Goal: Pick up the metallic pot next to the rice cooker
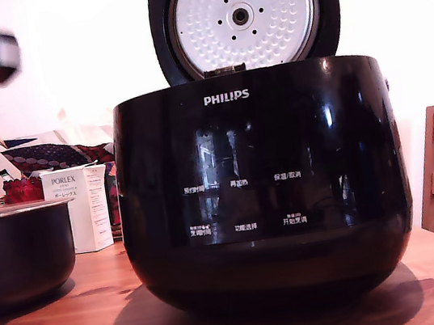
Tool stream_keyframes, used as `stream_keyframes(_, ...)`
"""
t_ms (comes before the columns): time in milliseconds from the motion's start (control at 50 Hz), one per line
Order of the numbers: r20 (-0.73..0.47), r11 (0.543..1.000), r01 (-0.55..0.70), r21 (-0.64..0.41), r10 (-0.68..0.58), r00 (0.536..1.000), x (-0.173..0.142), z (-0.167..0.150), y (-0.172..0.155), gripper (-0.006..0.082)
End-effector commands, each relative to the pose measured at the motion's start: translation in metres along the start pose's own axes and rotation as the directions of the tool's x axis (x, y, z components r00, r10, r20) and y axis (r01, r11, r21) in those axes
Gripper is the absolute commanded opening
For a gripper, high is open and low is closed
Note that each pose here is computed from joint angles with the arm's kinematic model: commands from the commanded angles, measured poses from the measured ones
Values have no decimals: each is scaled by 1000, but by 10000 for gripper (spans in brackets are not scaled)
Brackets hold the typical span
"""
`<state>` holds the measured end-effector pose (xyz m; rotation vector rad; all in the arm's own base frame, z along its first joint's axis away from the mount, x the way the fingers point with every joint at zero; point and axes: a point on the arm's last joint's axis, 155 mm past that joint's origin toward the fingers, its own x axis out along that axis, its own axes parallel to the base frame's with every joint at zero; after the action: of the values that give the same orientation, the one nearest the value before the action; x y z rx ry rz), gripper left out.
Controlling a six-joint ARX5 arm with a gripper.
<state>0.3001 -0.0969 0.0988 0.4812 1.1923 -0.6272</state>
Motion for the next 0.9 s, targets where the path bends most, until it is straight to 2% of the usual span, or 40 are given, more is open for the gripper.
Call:
stream_keyframes(0,-33,1000,-13,9,13,999,9,-5,5,449)
stream_keyframes(280,-27,998,-49,32,50,998,14,-1,15,426)
stream_keyframes(360,-33,999,-45,31,46,998,15,-2,14,396)
stream_keyframes(700,-120,1000,0,8,1,993,37,-17,14,365)
stream_keyframes(760,-119,1000,-1,9,2,993,36,-17,13,281)
stream_keyframes(860,-127,1000,0,15,2,992,31,-15,13,-38)
stream_keyframes(880,-127,1000,-1,16,3,992,30,-13,12,-18)
